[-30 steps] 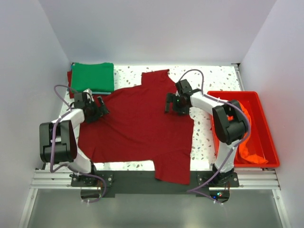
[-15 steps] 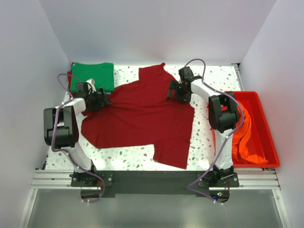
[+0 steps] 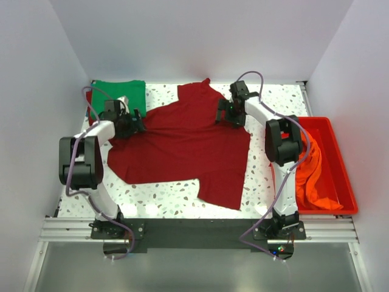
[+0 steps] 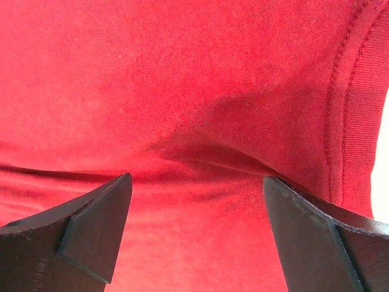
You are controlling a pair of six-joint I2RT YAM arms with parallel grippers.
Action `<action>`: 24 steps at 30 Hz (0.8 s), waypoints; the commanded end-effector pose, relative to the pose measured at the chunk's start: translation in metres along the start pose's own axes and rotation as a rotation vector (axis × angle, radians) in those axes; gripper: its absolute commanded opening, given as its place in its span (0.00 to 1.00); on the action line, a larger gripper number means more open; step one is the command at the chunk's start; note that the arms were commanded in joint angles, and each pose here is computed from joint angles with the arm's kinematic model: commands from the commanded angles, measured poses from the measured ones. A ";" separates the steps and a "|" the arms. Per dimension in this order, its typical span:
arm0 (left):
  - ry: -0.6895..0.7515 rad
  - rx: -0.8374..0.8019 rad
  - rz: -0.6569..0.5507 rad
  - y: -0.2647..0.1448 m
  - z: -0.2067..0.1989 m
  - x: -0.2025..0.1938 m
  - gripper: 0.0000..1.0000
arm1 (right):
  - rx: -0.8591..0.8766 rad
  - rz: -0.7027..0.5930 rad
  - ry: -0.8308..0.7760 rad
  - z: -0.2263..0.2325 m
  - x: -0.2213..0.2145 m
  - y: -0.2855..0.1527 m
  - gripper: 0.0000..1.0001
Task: Fold and stack the t-shirts
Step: Fold the tshirt
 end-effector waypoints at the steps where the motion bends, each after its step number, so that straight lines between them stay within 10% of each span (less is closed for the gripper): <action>1: 0.006 0.005 -0.142 -0.054 -0.018 0.017 0.95 | -0.001 0.016 -0.024 -0.008 0.002 0.001 0.93; 10: -0.064 0.269 -0.213 -0.133 -0.001 -0.021 0.88 | 0.094 -0.117 -0.050 0.008 0.023 -0.059 0.93; 24: -0.013 0.475 -0.024 -0.111 0.020 -0.091 0.63 | 0.184 -0.182 -0.030 0.032 -0.023 -0.145 0.92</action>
Point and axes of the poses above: each gripper's point midway between its finger pads, its own y axis out along the fingers, its own z axis along the line the jaws close on, x = y × z, the point moved 10 cm from there along -y, back along the fingers, and after that the axes turned 15 degrees about -y, right-handed, at the moved point
